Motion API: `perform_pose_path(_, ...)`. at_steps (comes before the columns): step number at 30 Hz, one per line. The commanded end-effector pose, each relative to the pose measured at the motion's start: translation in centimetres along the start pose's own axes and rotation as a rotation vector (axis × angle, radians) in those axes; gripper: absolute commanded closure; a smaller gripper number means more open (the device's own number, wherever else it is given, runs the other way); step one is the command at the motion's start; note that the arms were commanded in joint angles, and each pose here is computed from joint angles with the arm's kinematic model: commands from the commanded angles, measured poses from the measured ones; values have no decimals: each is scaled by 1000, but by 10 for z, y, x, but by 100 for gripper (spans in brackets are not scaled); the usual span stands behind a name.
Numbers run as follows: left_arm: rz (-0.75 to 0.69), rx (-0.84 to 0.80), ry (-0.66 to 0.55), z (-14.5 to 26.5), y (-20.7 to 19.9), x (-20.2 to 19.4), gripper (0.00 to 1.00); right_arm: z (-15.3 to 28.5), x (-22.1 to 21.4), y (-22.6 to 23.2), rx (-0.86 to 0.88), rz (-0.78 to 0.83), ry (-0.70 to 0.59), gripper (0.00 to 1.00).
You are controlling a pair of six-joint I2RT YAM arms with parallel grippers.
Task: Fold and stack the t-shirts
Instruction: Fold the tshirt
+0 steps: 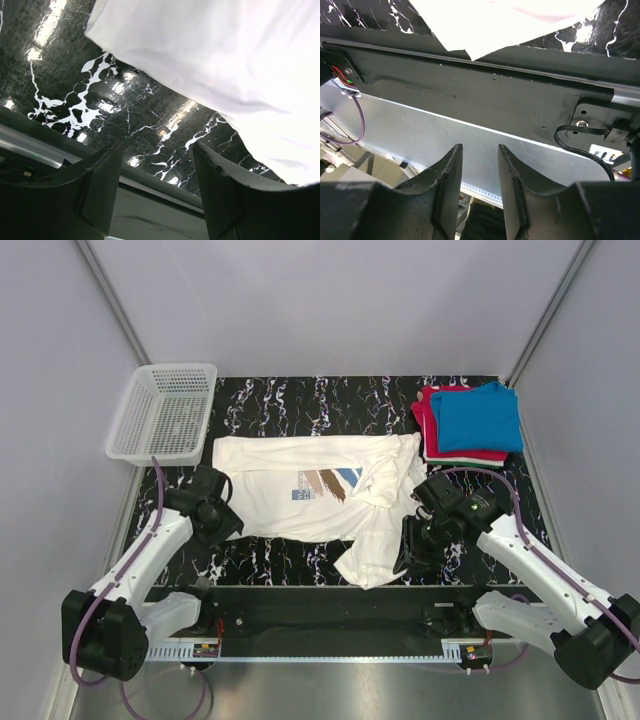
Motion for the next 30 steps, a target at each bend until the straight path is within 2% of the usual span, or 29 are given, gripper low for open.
perform_pose_path(1,70,82,-26,-11,9,5,37,5,10,0,-44,49,-29,59)
perform_pose_path(9,212,159,-118,-7,30,17,38,6,21,5,-61,57,-55,59)
perform_pose_path(17,361,205,-118,-17,51,8,39,15,20,5,-83,105,-36,59)
perform_pose_path(30,358,239,-155,-22,39,26,39,13,28,10,-95,163,1,59)
Point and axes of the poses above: each gripper's point midway between its finger pads, its own z axis back along the fingers, its own y axis along the line the jaws close on, x = y × z, the point moved 2 cm from there along z, back along the fingers, and after that the axes turned 2 degrees about z, right-handed, at the moved point
